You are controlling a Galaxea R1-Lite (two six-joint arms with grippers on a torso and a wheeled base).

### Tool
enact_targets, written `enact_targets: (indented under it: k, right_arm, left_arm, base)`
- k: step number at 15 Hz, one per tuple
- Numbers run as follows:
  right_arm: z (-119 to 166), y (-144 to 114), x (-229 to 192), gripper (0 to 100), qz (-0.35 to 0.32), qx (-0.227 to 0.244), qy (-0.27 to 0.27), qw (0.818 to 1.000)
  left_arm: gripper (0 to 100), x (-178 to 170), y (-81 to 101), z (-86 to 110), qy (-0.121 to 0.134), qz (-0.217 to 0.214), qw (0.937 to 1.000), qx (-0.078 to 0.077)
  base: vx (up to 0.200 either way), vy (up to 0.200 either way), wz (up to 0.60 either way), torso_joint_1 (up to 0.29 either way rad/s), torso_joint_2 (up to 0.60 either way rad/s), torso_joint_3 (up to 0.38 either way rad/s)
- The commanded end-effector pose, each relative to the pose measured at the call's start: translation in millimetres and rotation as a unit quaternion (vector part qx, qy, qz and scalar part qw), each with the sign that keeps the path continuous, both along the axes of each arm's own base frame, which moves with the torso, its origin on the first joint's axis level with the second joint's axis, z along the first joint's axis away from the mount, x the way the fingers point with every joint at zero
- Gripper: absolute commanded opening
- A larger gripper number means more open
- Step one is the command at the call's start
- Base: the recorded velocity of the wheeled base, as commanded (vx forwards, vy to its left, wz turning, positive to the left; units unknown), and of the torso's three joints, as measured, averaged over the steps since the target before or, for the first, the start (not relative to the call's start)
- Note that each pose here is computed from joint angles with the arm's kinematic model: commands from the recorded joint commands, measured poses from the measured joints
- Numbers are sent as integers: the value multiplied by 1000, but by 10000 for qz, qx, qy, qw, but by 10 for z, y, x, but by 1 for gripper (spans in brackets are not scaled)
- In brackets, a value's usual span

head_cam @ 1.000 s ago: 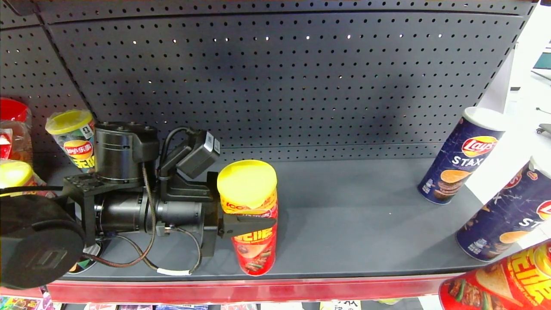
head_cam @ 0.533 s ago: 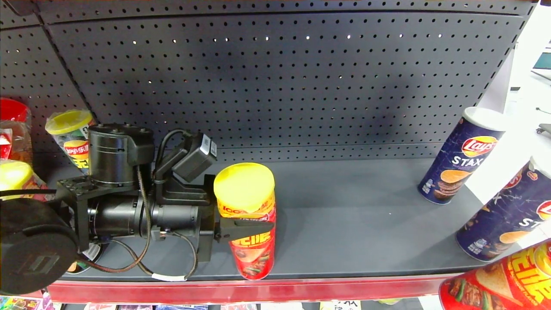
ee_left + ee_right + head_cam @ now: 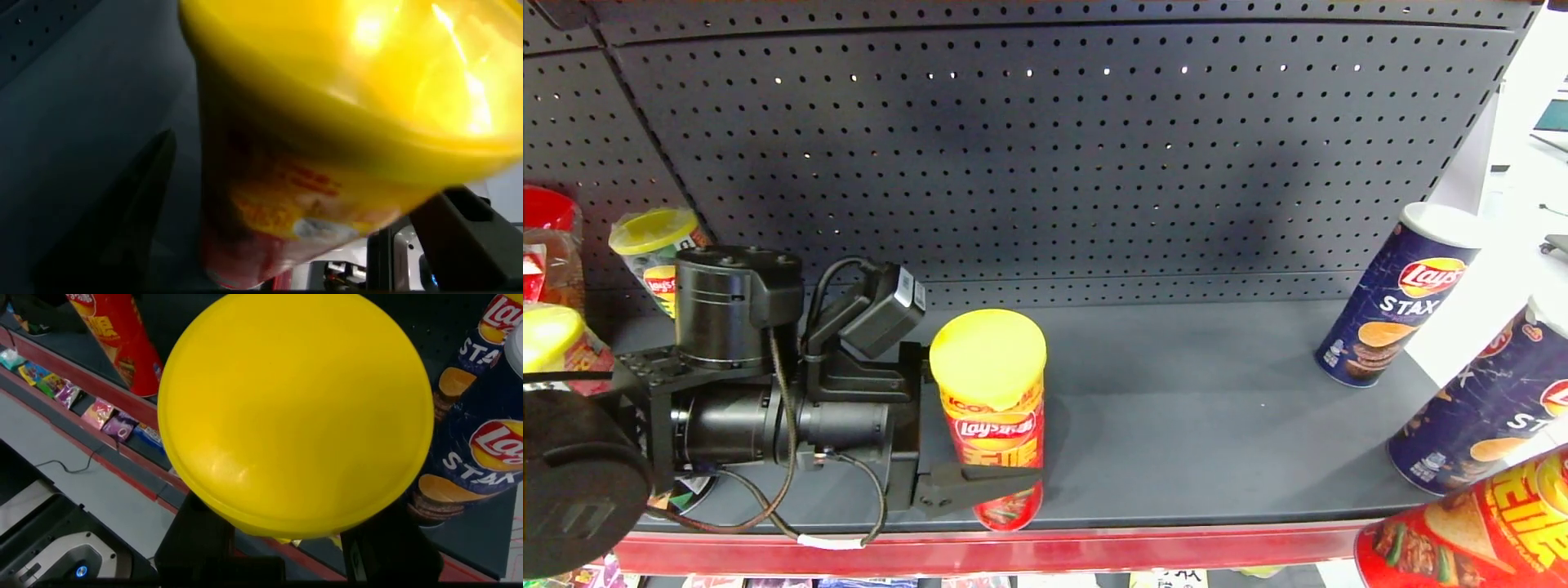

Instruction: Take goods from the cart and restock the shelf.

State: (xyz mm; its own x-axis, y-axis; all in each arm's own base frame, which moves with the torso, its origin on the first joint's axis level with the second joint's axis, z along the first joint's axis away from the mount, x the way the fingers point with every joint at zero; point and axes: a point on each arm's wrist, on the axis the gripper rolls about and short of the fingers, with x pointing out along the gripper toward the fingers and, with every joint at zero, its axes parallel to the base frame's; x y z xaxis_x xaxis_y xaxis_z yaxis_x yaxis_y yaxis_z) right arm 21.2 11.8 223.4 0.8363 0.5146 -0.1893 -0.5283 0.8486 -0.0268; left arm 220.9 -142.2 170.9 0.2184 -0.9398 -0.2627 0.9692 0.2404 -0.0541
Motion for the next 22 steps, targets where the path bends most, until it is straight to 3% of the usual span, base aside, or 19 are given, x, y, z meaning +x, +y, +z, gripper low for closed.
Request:
enact_targets:
  k: [1,6,10,13,18,20,22]
  right_arm:
    - [91,15,139,0,49,-16,139,9999]
    - [296,192,621,0,751,-156,562,9955]
    - [307,439,1101,0,1181,-277,553,9911]
    - [363,684,1596,0,1353,-377,488,9889]
    - [460,1178,2301,0,1757,-573,374,9821]
    - [423,1427,2503,0,1978,-666,344,9774]
    - [375,1644,2559,0,2222,-699,372,9718]
  left_arm:
    - [100,-56,91,39,-97,143,9998,-23]
    - [100,-273,446,108,-292,756,9967,-63]
    - [100,-548,651,65,-351,1034,9940,-55]
    - [100,-730,752,64,-510,1756,9830,154]
    - [100,-990,867,10,-465,1912,9804,128]
    - [100,-1146,921,7,-335,2004,9791,-9]
    - [100,-1269,968,13,-210,2098,9775,64]
  base:
    - [0,0,0,0,0,0]
    - [0,0,0,0,0,0]
    - [0,0,0,0,0,0]
    - [0,0,0,0,0,0]
    - [0,0,0,0,0,0]
    - [0,0,0,0,0,0]
    - [0,0,0,0,0,0]
